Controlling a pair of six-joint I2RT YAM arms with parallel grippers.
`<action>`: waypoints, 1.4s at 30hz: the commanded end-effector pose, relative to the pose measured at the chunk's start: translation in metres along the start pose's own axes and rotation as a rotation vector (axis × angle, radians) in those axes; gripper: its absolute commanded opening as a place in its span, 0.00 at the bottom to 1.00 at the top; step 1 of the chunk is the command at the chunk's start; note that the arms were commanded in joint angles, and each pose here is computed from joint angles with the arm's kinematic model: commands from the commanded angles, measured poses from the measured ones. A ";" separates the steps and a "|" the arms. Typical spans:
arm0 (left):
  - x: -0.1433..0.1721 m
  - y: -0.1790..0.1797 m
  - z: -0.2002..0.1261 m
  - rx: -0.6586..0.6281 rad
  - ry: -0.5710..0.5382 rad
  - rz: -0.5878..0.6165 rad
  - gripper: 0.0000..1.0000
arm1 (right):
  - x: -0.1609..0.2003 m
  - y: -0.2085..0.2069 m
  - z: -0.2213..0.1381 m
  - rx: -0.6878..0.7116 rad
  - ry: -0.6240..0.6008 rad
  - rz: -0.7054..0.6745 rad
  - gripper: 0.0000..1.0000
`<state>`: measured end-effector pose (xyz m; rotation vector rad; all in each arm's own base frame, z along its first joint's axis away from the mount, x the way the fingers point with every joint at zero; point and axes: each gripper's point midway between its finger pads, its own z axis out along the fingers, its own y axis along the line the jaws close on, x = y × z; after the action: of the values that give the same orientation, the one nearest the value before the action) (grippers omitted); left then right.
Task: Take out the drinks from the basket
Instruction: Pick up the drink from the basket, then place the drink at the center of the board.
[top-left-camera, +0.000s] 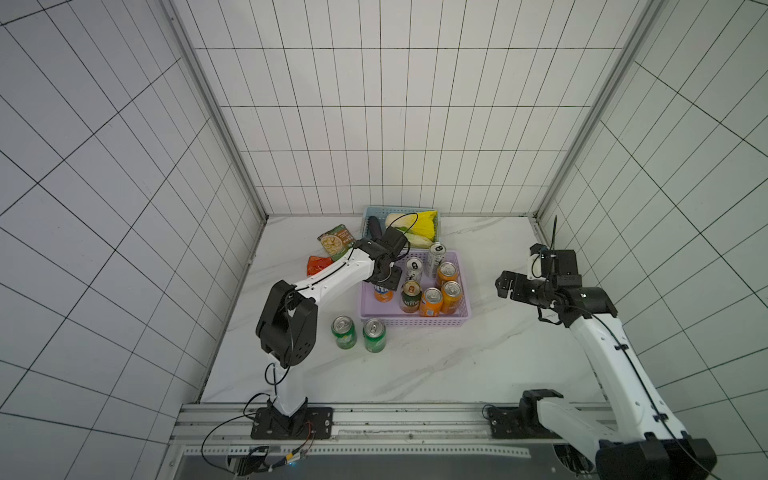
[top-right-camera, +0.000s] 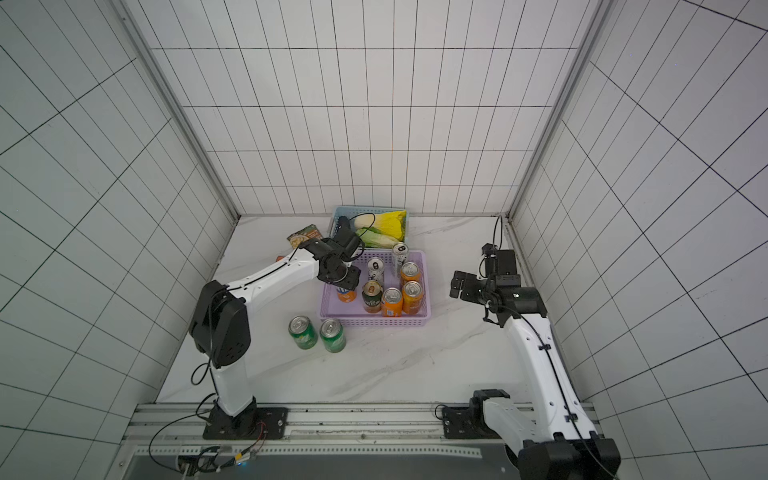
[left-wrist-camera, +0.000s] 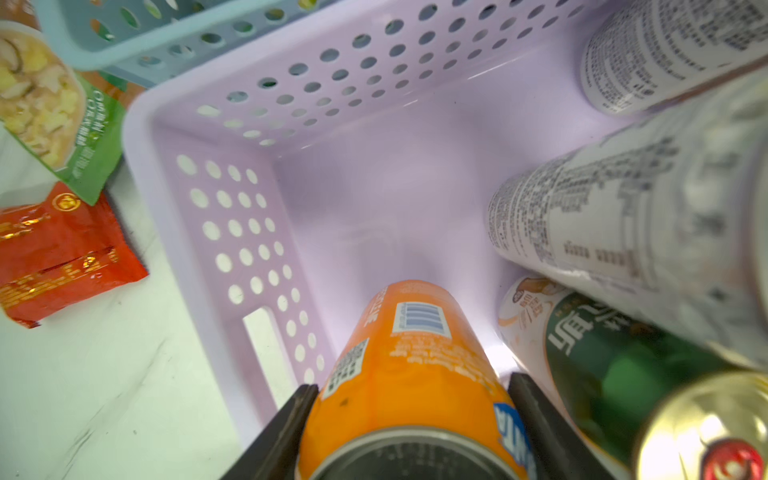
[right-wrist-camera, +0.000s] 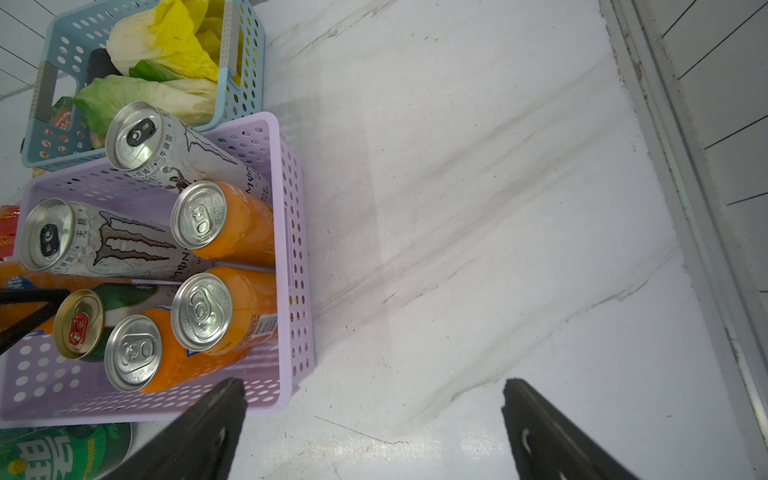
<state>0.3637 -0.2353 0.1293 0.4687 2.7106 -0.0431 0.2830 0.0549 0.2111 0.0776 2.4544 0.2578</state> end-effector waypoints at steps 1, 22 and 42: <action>-0.016 0.003 -0.042 -0.005 -0.123 -0.013 0.64 | -0.004 -0.003 -0.004 0.013 -0.008 0.005 0.99; 0.039 -0.069 -0.155 0.120 -0.285 0.130 0.63 | -0.006 0.000 -0.013 -0.001 -0.033 0.015 1.00; 0.081 -0.125 -0.112 0.138 -0.211 0.179 0.63 | -0.001 -0.003 -0.017 0.007 -0.038 0.018 0.99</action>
<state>0.1997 -0.3041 0.1869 0.7824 2.5256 -0.1652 0.2772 0.0540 0.2215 0.0852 2.4180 0.2677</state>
